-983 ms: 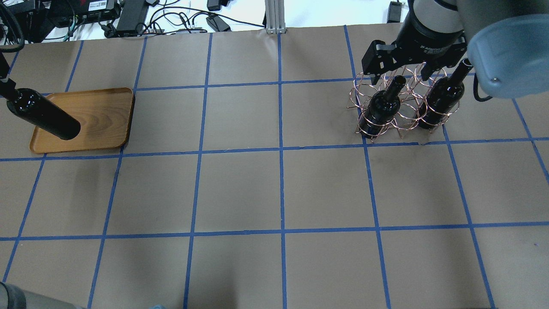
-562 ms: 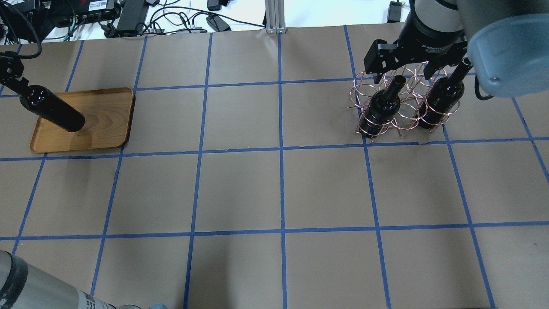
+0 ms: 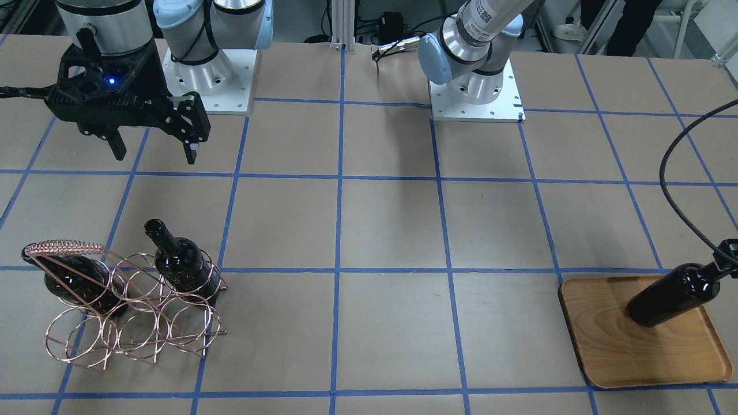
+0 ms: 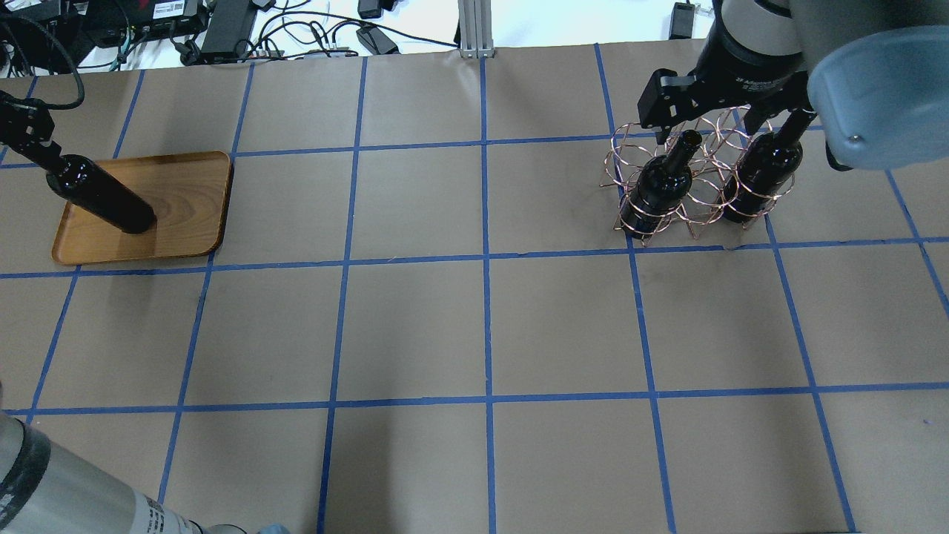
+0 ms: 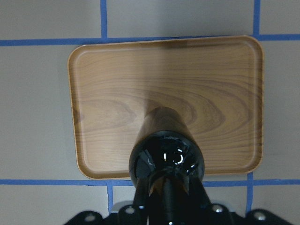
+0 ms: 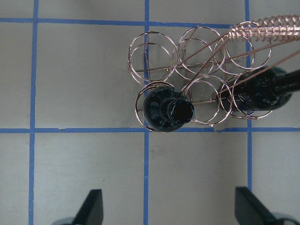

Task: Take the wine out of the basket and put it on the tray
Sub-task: 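Lower the bottle onto the tray and open the left gripper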

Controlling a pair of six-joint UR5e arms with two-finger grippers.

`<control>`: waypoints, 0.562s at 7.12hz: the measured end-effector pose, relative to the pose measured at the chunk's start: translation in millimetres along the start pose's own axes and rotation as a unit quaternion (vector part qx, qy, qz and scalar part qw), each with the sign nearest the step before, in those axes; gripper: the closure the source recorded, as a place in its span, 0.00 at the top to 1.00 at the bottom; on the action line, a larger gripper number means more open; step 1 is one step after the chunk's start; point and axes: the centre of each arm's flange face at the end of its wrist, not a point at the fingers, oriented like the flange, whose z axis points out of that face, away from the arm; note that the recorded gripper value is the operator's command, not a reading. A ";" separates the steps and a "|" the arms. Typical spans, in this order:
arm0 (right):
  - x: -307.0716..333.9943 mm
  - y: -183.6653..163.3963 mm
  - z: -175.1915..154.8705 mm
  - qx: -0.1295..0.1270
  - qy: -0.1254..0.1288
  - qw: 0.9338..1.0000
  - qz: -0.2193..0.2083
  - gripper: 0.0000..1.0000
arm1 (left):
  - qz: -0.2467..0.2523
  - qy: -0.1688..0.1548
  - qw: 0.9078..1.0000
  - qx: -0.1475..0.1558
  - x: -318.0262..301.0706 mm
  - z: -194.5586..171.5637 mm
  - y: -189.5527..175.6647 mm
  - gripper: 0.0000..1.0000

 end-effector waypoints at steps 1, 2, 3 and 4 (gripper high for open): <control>-0.5 0.5 0.3 -0.001 -0.002 1.000 0.000 1.00 | 0.000 0.000 1.000 0.000 -0.6 2.8 -0.5 0.52; -0.7 1.0 0.6 -0.003 -0.003 1.000 -0.001 1.00 | 0.000 0.001 1.000 -0.001 -0.4 3.0 0.5 0.74; -1.2 1.2 0.6 -0.004 -0.005 1.000 -0.001 1.00 | 0.000 0.001 1.000 0.001 0.6 0.3 2.0 0.85; -1.8 1.1 0.4 -0.004 -0.007 1.000 -0.001 1.00 | 0.000 -0.002 1.000 0.005 2.3 -8.2 4.7 0.87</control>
